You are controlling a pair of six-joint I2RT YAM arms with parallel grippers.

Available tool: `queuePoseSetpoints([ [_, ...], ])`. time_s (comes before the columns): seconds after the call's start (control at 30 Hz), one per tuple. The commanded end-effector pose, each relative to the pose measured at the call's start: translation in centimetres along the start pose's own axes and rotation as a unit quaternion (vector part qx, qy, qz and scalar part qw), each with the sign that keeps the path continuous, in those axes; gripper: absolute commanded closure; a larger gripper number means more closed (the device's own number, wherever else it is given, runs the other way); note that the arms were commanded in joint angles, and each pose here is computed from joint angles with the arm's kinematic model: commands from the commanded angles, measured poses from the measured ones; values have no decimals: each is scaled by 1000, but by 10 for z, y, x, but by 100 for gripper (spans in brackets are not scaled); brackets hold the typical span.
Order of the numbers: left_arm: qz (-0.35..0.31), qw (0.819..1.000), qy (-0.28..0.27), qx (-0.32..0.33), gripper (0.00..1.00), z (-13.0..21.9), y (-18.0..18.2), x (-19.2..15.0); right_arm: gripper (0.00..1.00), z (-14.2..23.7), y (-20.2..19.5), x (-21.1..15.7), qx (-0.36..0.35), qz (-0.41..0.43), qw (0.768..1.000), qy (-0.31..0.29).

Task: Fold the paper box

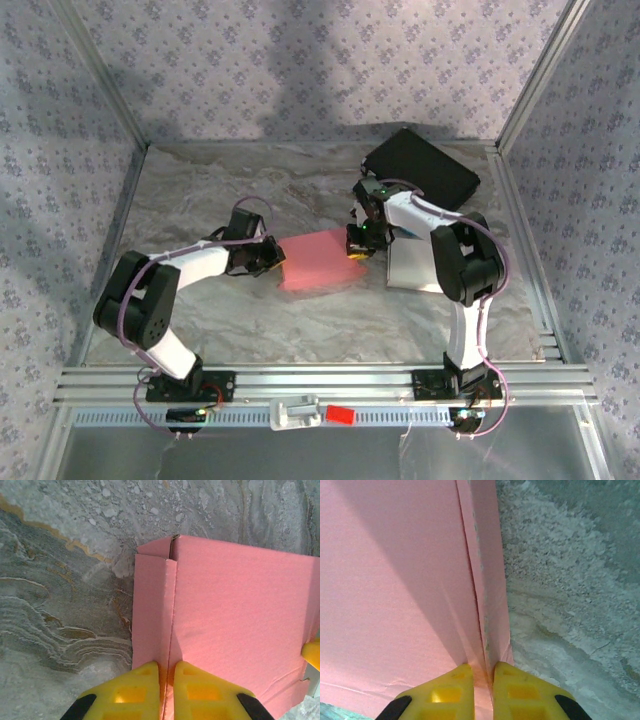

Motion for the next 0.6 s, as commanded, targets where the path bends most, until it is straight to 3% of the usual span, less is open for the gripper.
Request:
queuePoseSetpoints([
  [0.0,-9,999,37,11,90,0,7,-17,87,-7,18,-17,51,5,998,31],
  [0.17,-29,998,50,15,94,4,18,-20,81,12,12,-20,56,11,998,11],
  [0.37,-43,998,49,8,98,3,30,-23,56,33,-5,-14,87,25,996,-25],
  [0.57,-32,999,22,-7,99,6,46,-22,39,32,-21,-8,145,38,988,-42],
])
Point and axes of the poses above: each hand's point on the last joint's axis, 136 mm out from that joint toward the fingers, its own z axis back along the fingers, its own y axis along the line the jaws close on, x = y × z, the point moved 9 cm from there along z, back along the fingers, and after that the axes turned 3 degrees about -z, right-handed, at the moved point
